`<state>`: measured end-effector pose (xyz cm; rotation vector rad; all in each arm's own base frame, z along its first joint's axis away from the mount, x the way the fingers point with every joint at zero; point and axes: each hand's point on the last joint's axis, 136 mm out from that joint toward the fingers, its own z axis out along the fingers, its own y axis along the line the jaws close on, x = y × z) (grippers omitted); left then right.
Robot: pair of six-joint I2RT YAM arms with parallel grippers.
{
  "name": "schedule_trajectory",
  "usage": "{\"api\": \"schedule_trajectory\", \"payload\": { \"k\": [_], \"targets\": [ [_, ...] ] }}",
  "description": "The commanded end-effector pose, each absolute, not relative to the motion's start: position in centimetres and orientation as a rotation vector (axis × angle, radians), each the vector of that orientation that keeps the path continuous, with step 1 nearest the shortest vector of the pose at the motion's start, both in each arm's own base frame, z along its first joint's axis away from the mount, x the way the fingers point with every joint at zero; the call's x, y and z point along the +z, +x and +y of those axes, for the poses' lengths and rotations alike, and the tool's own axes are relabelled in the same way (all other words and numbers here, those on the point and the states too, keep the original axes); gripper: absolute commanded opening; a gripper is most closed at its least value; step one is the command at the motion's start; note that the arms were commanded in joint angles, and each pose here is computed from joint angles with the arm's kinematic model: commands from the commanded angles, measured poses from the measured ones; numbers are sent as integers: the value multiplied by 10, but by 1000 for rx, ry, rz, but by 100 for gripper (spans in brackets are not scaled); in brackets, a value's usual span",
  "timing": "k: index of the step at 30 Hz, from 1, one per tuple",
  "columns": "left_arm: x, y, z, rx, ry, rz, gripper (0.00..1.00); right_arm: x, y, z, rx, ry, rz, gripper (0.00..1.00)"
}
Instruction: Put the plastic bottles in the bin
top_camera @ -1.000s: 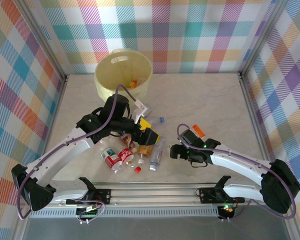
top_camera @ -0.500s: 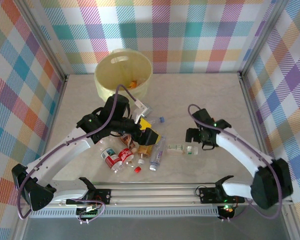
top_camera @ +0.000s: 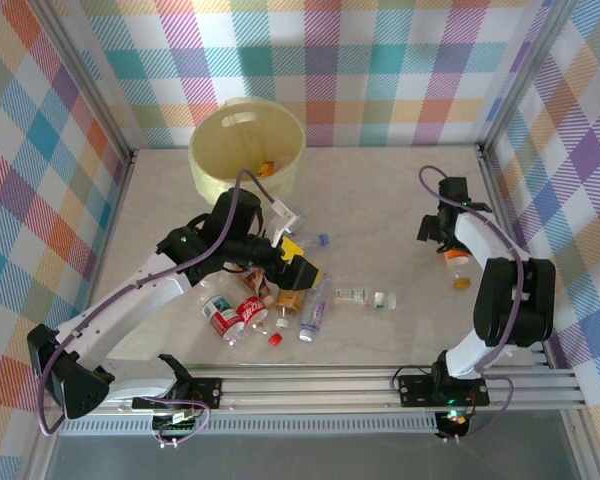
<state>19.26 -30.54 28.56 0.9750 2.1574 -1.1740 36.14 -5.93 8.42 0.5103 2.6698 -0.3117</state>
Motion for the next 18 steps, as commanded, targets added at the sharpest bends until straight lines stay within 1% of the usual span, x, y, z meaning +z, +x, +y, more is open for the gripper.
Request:
{"api": "schedule_trajectory", "payload": {
  "k": [1,10,18],
  "targets": [
    [278,190,-309,-1184,991,2185,100,80,368,-79,-334,526,2666,100],
    [274,191,-310,-1184,991,2198,100,56,362,-86,-286,597,2709,100],
    [278,191,-309,-1185,985,2187,100,36,358,-83,-262,627,2750,83]
  ]
}}
